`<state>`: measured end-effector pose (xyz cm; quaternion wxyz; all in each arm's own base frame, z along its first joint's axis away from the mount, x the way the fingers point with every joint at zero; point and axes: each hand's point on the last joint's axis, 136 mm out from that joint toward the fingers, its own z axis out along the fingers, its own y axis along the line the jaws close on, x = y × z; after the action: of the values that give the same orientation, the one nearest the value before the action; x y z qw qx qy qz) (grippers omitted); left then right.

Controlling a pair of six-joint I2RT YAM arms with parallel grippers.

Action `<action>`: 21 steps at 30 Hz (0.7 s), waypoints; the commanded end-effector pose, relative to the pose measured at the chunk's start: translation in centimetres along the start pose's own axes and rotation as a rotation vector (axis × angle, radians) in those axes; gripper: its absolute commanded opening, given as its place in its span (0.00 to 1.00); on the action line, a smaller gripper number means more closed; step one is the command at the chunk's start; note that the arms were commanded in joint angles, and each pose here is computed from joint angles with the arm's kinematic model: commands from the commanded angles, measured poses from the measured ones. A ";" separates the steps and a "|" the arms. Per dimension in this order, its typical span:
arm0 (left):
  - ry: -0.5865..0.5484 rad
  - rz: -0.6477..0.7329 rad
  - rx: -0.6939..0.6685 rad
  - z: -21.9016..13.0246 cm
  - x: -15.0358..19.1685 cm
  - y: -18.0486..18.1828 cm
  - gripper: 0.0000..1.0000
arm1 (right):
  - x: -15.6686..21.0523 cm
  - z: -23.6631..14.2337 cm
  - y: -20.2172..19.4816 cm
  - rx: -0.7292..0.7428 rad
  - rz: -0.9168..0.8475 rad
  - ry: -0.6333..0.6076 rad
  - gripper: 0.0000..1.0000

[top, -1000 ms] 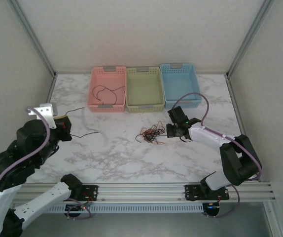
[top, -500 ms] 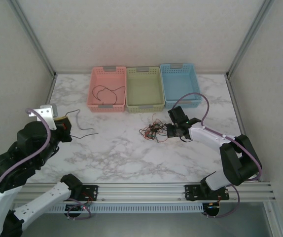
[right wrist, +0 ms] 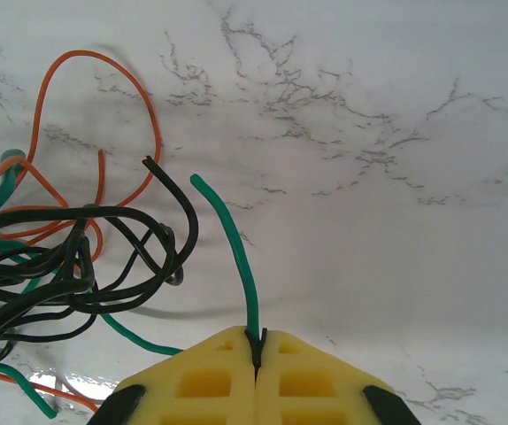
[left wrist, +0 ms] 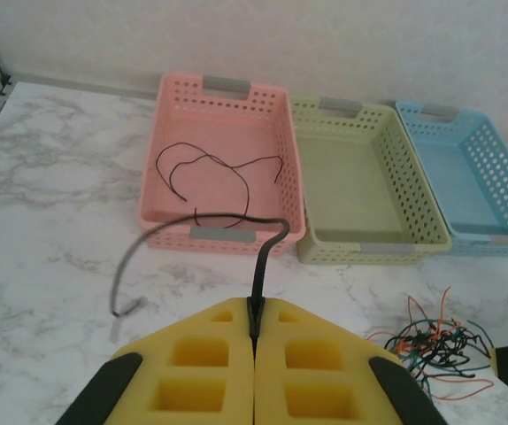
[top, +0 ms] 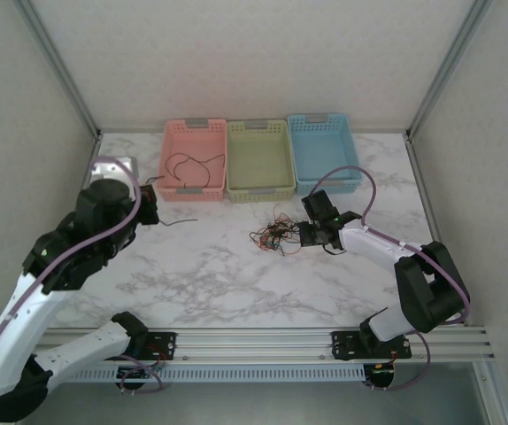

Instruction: Untangle the cables

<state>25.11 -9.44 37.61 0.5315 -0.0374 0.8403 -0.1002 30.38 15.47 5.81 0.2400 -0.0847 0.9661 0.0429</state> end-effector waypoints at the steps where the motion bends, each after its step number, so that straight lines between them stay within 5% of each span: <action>1: -0.090 -0.002 0.023 -0.1 -4.0 -1.2 0.00 | 0.1 0.1 0.0 -0.006 0.017 0.008 0.00; 21: -0.050 -0.109 0.038 11.7 -12.4 -2.5 0.00 | 0.0 -0.4 0.0 -0.008 0.009 0.002 0.00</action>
<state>39.52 -11.31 43.44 0.5430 -0.0788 0.8259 -0.1296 30.36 15.49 5.80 0.2395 -0.0836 0.9663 0.0438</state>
